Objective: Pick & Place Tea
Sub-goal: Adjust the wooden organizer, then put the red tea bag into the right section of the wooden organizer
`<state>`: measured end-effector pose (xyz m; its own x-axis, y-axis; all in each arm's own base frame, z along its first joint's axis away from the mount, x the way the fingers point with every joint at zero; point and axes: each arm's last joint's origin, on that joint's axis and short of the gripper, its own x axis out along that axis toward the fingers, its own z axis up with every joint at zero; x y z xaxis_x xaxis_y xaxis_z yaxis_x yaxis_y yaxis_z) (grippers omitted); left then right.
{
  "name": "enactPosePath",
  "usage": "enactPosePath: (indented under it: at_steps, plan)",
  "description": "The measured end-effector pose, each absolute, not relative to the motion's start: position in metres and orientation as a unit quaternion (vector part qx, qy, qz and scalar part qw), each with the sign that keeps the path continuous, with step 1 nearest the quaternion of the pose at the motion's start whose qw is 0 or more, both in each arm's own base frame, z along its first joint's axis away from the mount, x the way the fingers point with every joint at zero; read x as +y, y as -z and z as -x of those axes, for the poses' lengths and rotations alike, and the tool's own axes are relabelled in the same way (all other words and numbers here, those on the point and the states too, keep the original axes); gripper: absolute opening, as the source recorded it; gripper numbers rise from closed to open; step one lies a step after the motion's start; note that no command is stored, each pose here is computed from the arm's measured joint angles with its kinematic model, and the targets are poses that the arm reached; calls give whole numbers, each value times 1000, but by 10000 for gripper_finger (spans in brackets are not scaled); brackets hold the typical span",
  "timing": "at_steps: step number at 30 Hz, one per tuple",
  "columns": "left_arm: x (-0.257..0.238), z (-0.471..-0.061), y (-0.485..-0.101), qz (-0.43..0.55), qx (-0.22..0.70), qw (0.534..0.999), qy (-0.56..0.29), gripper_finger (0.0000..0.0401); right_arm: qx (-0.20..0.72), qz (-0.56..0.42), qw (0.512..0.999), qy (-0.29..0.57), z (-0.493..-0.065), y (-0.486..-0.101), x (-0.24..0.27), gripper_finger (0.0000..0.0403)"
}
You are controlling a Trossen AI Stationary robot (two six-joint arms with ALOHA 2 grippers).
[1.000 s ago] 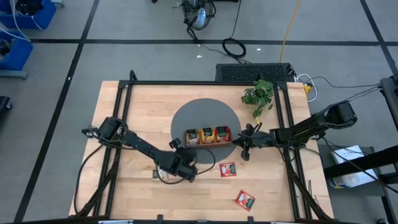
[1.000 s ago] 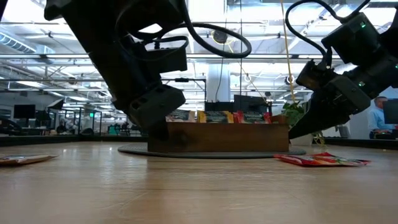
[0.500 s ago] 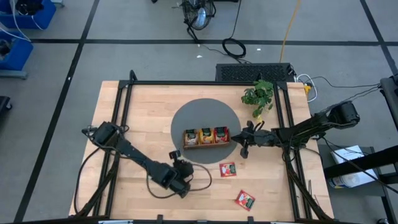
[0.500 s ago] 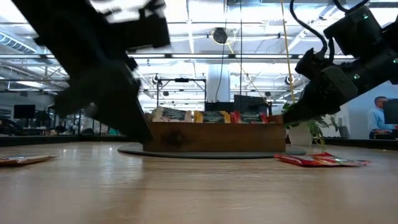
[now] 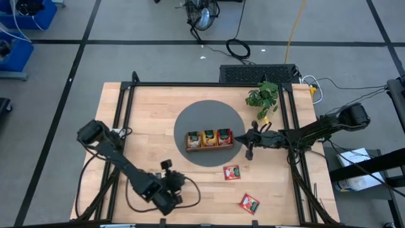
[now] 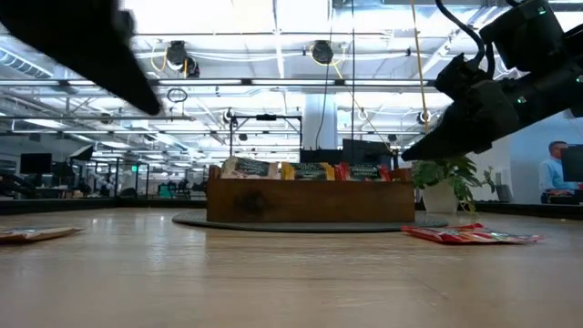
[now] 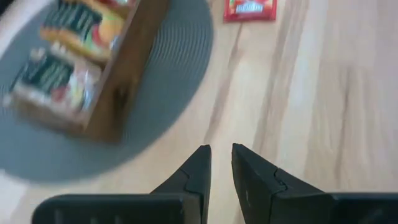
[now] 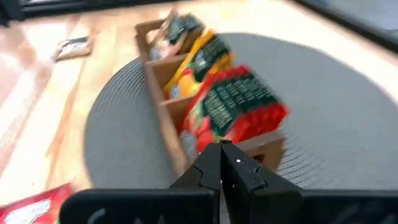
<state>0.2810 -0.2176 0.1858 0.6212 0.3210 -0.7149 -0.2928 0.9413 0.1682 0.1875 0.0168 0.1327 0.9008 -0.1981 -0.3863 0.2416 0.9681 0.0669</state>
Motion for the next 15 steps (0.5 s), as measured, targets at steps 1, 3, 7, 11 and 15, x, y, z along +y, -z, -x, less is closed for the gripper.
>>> enactPosePath:
  at_steps: [1, 3, 7, 11, 15]
  plan:
    - [-219, -276, -186, -7, 410, 895, -174, 72, 188, -55, 973, 121, -187, -134, 16, 0]
    - [-223, -263, -185, 10, 433, 882, -182, 72, 182, -44, 974, 128, -187, -136, 16, 0]
    - [-232, -240, -184, 50, 465, 860, -205, 72, 175, -28, 977, 121, -185, -140, 17, 0]
    - [-241, -224, -183, 86, 462, 853, -229, 72, 163, 9, 979, 122, -183, -145, 20, 0]
    - [-247, -216, -182, 109, 441, 857, -244, 72, 151, 31, 981, 122, -181, -150, 25, 0]
